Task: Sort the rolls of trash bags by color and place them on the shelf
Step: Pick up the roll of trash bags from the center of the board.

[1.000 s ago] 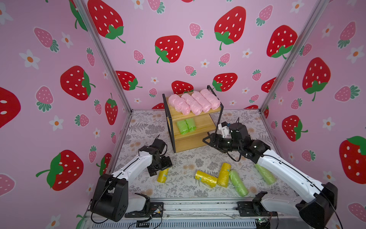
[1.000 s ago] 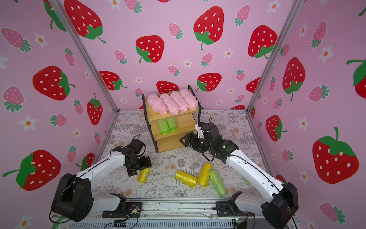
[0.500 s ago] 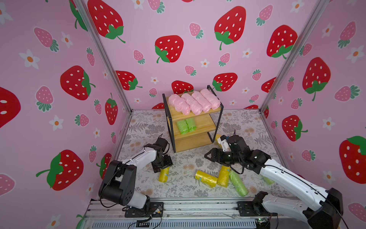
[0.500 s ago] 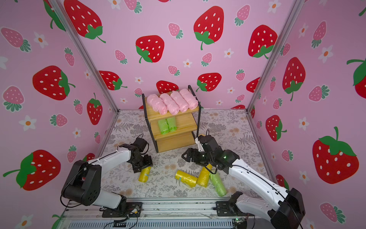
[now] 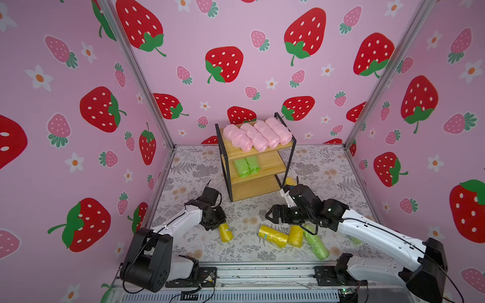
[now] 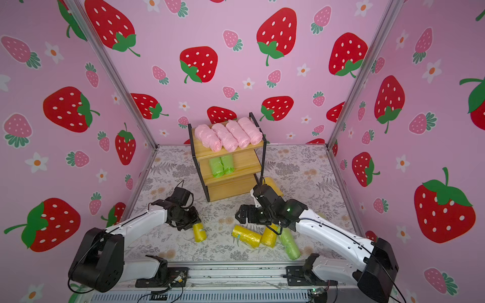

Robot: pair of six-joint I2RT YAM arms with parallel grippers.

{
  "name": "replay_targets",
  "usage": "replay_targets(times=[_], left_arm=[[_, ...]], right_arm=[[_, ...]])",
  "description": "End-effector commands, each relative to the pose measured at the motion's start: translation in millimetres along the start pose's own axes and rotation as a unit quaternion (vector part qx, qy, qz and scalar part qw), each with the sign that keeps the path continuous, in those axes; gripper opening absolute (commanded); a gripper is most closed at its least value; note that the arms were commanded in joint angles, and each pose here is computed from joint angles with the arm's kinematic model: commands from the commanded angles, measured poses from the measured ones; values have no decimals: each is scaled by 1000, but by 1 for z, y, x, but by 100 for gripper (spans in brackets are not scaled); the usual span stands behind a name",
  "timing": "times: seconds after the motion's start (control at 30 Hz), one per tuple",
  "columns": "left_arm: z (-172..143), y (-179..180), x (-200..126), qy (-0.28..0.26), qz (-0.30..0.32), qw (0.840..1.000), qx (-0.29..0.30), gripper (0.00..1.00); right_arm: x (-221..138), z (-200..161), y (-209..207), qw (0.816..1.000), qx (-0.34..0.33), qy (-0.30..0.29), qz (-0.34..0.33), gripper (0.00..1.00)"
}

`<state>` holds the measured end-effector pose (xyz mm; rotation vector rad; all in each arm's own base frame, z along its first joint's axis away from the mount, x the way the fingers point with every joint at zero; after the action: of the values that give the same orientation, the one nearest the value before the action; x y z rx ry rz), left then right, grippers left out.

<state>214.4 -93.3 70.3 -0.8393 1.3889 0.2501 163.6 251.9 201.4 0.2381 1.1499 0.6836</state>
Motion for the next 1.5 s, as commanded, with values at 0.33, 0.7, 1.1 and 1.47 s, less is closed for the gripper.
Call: replay_targets(times=[0.33,0.7,1.1,1.47], left_arm=[[-29,-29,-78,-2,-237,963,-129,0],[-34,-39,-114,1,-328,926,-187,0],[-37,-41,-124,7,-359,911,-203,0],[-37,-42,-123,11,-365,907,-210,0]], right_arm=[[13,-9,76,990,-97,8,105,99],[36,-11,134,978,-136,-4,158,99],[60,-4,141,979,-140,-7,147,100],[69,1,148,977,-144,-12,156,89]])
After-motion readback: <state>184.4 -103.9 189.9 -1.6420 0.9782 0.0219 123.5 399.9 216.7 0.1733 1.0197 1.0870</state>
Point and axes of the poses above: each gripper's point midway between its finger pads, its own x axis out along the fingers, its own y axis along the line the jaws close on, z = x × y, the point moved 4 cm from there along -x, back along the fingers, and after that the axes turned 10 degrees about -x, right-handed, at the moved point
